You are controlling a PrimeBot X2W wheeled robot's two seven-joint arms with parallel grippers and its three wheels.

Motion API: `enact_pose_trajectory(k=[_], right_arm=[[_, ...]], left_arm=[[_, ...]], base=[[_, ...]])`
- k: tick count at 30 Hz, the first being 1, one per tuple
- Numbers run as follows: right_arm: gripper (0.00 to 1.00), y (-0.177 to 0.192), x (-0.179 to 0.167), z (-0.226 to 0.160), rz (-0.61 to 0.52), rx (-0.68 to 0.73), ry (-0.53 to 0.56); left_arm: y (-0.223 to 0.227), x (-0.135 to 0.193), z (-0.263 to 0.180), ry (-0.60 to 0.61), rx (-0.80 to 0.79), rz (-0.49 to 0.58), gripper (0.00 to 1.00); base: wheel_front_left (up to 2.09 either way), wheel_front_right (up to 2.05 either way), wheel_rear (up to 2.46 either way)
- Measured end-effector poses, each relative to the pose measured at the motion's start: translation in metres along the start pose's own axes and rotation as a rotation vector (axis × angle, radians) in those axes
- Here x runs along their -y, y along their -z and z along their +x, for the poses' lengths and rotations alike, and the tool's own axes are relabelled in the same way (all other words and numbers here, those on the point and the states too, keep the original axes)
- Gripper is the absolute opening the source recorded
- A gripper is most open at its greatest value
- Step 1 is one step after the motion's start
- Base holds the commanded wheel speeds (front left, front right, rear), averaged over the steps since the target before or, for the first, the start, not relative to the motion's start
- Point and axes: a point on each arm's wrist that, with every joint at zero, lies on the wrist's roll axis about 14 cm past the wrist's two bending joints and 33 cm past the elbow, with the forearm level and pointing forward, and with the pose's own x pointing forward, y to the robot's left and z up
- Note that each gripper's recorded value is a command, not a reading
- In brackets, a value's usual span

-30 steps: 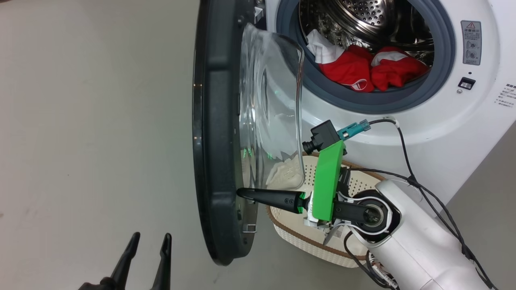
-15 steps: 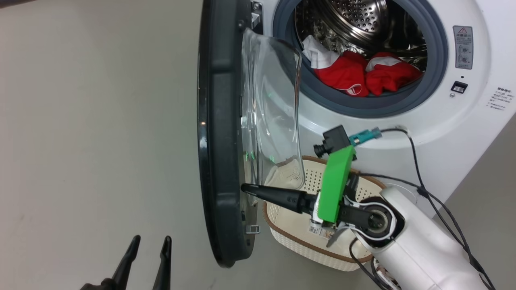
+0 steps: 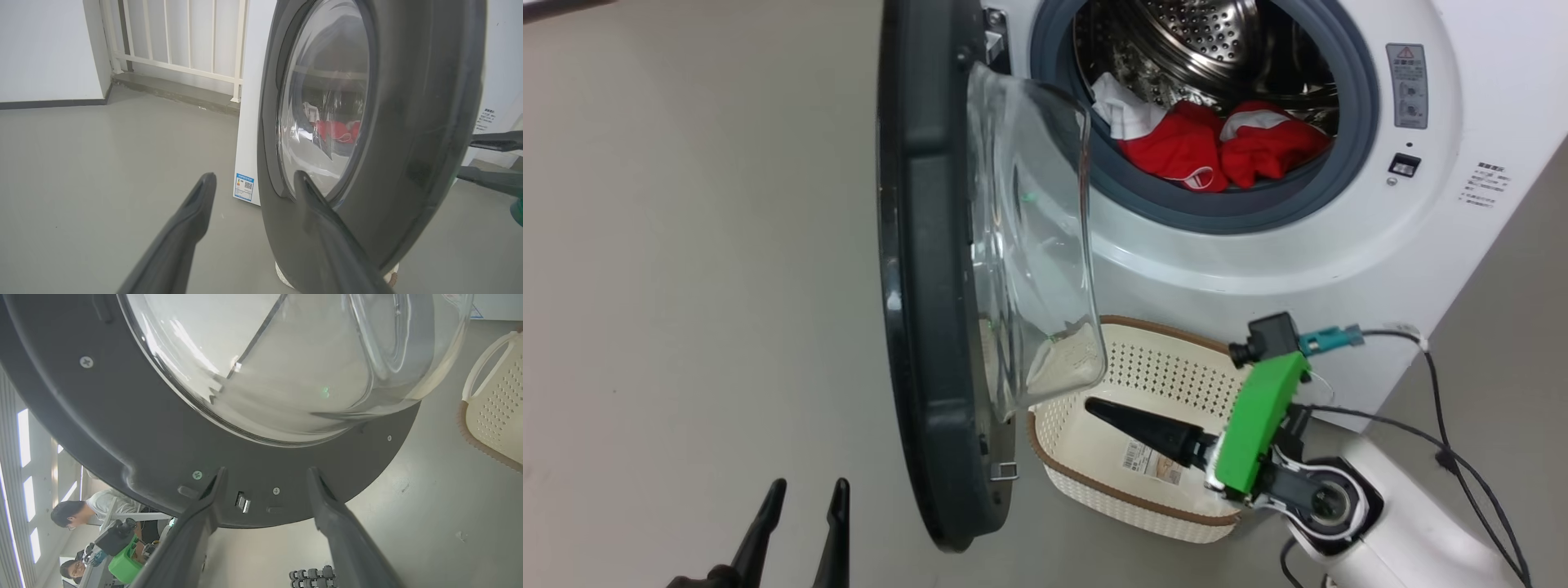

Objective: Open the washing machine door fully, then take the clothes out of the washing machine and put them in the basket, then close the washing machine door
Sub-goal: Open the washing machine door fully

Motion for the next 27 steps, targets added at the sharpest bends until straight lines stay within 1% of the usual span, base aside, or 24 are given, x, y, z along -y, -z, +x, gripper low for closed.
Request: enact_pose_trajectory(k=[10, 14, 19, 23, 24, 27], right_arm=[[1.00, -0.008, 0.044, -0.037, 0.053, 0.178, 0.116], [1.00, -0.010, 0.055, -0.049, 0.045, 0.241, 0.152], [1.00, -0.013, 0.068, -0.065, -0.031, 0.295, 0.217], [1.00, -0.012, 0.077, -0.074, -0.118, 0.318, 0.266], [1.00, -0.012, 0.077, -0.074, -0.118, 0.318, 0.266], [1.00, -0.014, 0.081, -0.080, -0.169, 0.345, 0.287]], left_arm=[[-0.001, 0.005, 0.003, 0.020, 0.007, -0.007, 1.00], [-0.002, 0.006, 0.004, 0.024, 0.010, -0.008, 1.00], [-0.002, 0.008, 0.006, 0.030, 0.011, -0.009, 1.00], [-0.002, 0.010, 0.007, 0.036, 0.011, -0.011, 1.00], [-0.002, 0.010, 0.007, 0.036, 0.011, -0.011, 1.00], [-0.002, 0.010, 0.008, 0.039, 0.011, -0.011, 1.00]], base=[[0.00, 0.00, 0.00], [0.00, 0.00, 0.00], [0.00, 0.00, 0.00], [0.00, 0.00, 0.00], [0.00, 0.00, 0.00], [0.00, 0.00, 0.00]])
